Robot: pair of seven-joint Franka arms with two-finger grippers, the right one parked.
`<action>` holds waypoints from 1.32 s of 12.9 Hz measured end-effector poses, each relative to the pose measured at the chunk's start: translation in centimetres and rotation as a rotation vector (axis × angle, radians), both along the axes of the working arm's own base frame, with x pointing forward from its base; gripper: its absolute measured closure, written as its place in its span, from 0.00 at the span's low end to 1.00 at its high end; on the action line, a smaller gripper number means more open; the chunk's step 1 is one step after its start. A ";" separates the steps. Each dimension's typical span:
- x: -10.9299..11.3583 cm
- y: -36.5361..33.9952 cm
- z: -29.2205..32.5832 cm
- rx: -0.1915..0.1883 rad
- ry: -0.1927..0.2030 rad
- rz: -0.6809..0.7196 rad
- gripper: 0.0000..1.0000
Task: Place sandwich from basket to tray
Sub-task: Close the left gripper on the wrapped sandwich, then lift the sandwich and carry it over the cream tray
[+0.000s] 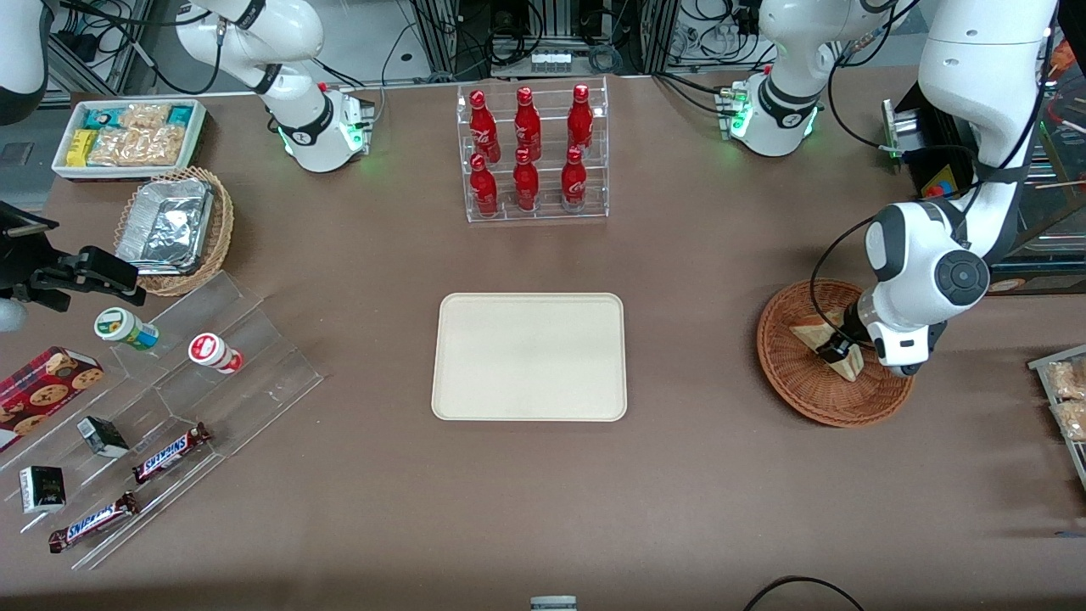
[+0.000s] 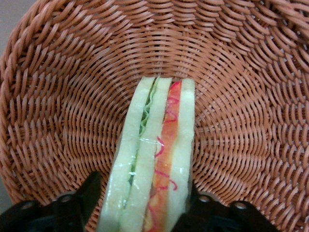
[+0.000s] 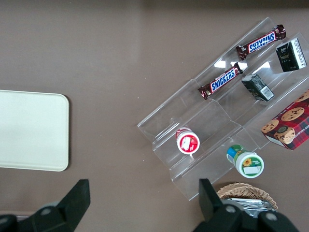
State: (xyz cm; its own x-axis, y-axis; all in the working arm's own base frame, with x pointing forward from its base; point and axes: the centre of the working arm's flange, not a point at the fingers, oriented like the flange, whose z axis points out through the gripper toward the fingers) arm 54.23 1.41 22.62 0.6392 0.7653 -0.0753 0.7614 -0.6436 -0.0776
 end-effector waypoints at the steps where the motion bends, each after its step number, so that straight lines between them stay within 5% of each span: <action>1: 0.1 -0.1 0.1 0.000 0.003 -0.002 0.44; 4: 1.2 -0.8 2.4 -0.003 0.031 -0.017 0.69; 7: 3.7 -3.9 8.1 -0.015 0.058 -0.080 0.72; 10: 5.5 -8.2 12.9 -0.033 0.043 -0.161 0.70; 17: 4.6 -21.5 13.7 -0.134 0.024 -0.542 0.73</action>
State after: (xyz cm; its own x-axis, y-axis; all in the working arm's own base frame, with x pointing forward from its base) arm 58.86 -20.05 36.36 0.9357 0.3099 -0.1687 0.3174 -0.9481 0.0187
